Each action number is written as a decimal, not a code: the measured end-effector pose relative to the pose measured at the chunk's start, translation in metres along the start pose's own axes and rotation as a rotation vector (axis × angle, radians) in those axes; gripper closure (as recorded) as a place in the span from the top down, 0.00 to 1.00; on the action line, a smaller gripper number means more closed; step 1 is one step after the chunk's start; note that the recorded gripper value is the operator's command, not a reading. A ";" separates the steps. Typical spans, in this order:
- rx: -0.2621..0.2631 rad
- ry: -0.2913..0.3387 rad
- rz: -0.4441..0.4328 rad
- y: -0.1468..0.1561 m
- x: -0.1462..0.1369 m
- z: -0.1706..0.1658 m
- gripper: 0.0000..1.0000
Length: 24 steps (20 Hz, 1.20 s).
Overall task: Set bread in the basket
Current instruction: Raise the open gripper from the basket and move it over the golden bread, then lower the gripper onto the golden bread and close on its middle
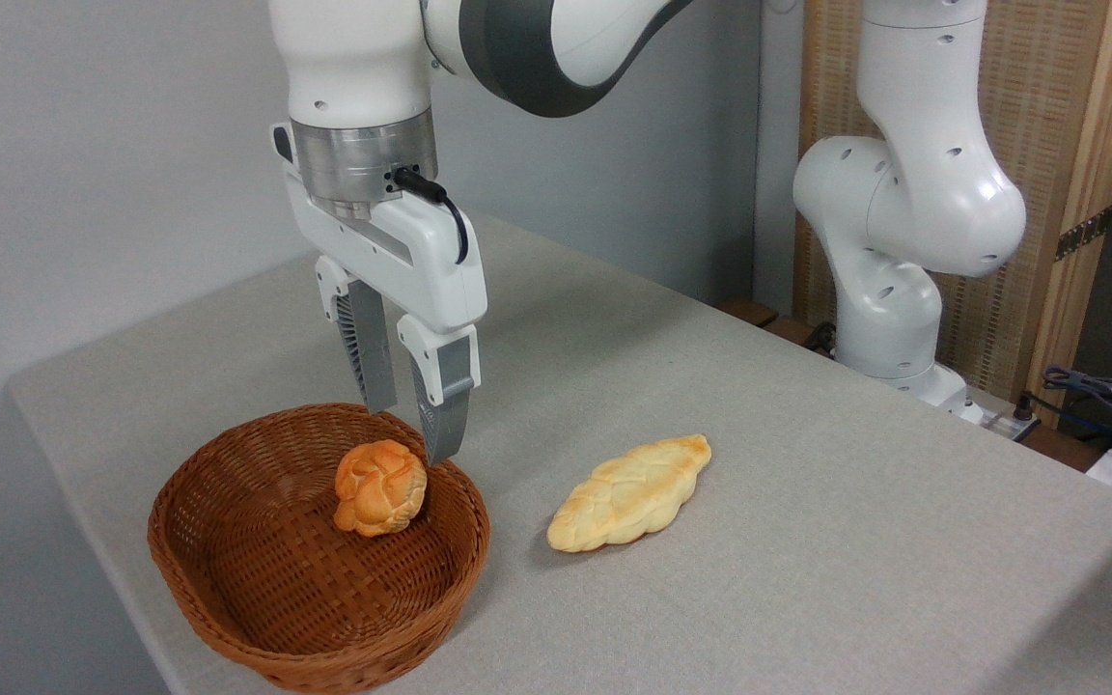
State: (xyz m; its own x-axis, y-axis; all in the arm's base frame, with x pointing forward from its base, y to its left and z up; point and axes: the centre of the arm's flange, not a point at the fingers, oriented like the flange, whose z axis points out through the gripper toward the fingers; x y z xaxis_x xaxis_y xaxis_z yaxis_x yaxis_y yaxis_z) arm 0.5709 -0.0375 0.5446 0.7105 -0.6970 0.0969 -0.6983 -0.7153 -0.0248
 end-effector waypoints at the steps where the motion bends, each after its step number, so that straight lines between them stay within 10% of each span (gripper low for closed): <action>1: 0.000 0.000 0.000 0.000 0.000 0.000 1.00; 14: -0.088 -0.100 0.019 0.017 -0.018 0.015 1.00; 24: -0.120 -0.246 0.121 0.031 -0.084 0.062 1.00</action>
State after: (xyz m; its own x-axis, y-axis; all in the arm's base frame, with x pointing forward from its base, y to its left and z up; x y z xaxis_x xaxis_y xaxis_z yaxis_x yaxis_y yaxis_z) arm 0.4947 -0.0045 0.4739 0.6105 -0.7788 -0.1442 -0.7744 -0.6252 0.0975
